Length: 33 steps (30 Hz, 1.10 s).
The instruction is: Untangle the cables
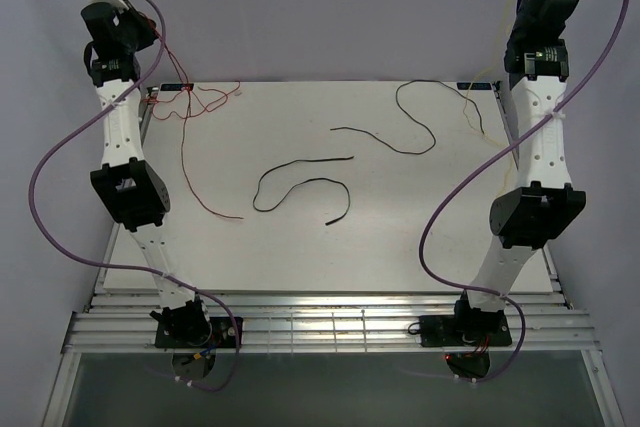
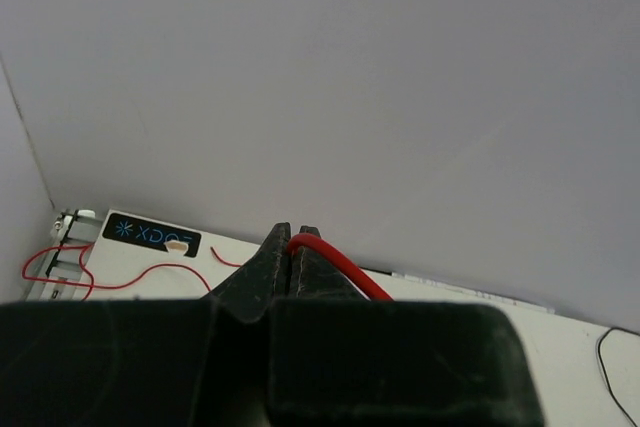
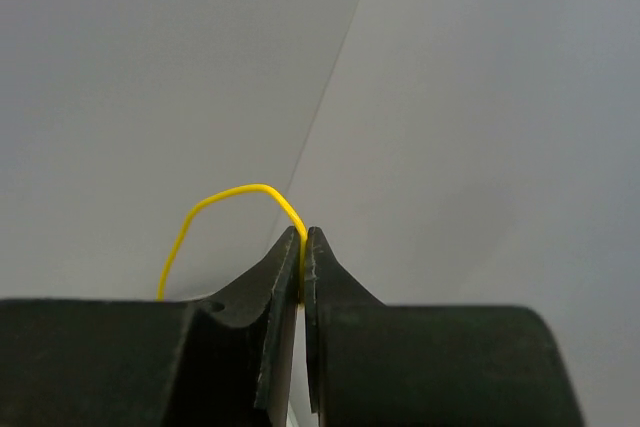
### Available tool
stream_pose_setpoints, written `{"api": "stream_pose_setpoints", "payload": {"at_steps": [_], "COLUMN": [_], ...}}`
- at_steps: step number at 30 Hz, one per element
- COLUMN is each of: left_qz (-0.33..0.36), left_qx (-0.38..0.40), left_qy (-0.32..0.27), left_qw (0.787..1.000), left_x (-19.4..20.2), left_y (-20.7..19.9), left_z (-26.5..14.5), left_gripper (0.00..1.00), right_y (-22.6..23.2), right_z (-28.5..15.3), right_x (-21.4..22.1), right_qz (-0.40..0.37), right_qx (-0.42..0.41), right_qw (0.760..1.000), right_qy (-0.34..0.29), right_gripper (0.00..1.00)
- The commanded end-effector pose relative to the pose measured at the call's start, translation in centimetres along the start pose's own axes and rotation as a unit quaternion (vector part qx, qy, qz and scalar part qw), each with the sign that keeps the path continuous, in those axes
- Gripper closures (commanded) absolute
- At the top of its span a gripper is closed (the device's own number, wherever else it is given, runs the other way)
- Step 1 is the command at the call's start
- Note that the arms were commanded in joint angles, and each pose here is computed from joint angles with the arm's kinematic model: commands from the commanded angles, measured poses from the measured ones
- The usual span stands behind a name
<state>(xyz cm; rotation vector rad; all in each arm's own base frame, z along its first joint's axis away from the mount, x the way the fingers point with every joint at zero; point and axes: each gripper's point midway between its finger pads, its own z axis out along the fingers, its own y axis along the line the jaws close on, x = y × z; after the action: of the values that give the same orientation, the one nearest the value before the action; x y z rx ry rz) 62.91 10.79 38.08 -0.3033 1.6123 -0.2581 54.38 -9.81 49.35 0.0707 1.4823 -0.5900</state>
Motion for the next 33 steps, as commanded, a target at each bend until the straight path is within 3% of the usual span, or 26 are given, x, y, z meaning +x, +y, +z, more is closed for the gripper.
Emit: {"api": "stream_pose_setpoints", "payload": {"at_steps": [1,4,6,7,9,10,11,13,14,16,17,19,23,33], "left_qz": [-0.005,-0.003,-0.003,-0.003,-0.001,0.002,0.003,0.011,0.018,0.029,0.026,0.029,0.026,0.051], "left_qx": [-0.01,-0.008,-0.019,-0.025,-0.046,-0.058,-0.072,-0.1,-0.098,-0.089,-0.089,-0.084,-0.078,-0.112], "left_qy": [-0.08,-0.114,-0.134,-0.137,-0.156,-0.164,-0.172,-0.198,-0.201,-0.21,-0.212,-0.196,-0.162,-0.077], "left_qw": [0.997,0.993,0.991,0.99,0.987,0.985,0.982,0.975,0.975,0.973,0.973,0.977,0.983,0.989], "left_x": [-6.2,-8.5,-9.4,-9.6,-10.5,-10.9,-11.3,-12.7,-12.8,-12.9,-12.7,-11.4,-8.0,2.9], "left_y": [-1.0,-1.6,-1.4,-1.2,-0.6,-0.2,0.3,1.1,1.1,0.9,0.9,1.1,1.7,4.2], "left_z": [-1.7,-2.5,-2.8,-2.9,-3.2,-3.3,-3.3,-3.8,-3.8,-3.6,-3.5,-2.9,-1.6,1.3], "left_gripper": [1.0,1.0,1.0,1.0,1.0,1.0,1.0,1.0,1.0,1.0,1.0,1.0,1.0,1.0], "right_y": [-0.6,0.0,0.1,1.2,1.3,-0.8,1.8,-1.2,-0.1,-2.7,-2.6,-4.8,-7.3,-4.8], "right_z": [-0.7,-1.1,-2.3,-2.3,-3.6,-6.4,-7.1,-10.5,-11.2,-14.3,-15.0,-17.9,-23.2,-29.9], "right_x": [-8.6,-10.9,-11.8,-10.3,-9.0,-11.1,-8.3,-8.2,-4.9,-3.4,0.8,2.8,10.5,21.4], "right_qz": [0.083,0.123,0.152,0.154,0.155,0.155,0.14,0.137,0.123,0.141,0.135,0.154,0.17,0.16], "right_qx": [-0.024,-0.053,-0.071,-0.081,-0.073,-0.058,-0.075,-0.023,-0.026,0.019,0.045,0.087,0.18,0.147], "right_qw": [0.986,0.974,0.967,0.97,0.974,0.971,0.977,0.982,0.989,0.988,0.99,0.984,0.958,0.925], "right_qy": [-0.145,-0.184,-0.19,-0.168,-0.145,-0.174,-0.14,-0.125,-0.076,-0.054,-0.001,0.025,0.142,0.31], "right_gripper": [0.92,0.92,0.92,0.92,0.92,0.92,0.92,0.92,0.92,0.92,0.92,0.92,0.92,0.92]}}
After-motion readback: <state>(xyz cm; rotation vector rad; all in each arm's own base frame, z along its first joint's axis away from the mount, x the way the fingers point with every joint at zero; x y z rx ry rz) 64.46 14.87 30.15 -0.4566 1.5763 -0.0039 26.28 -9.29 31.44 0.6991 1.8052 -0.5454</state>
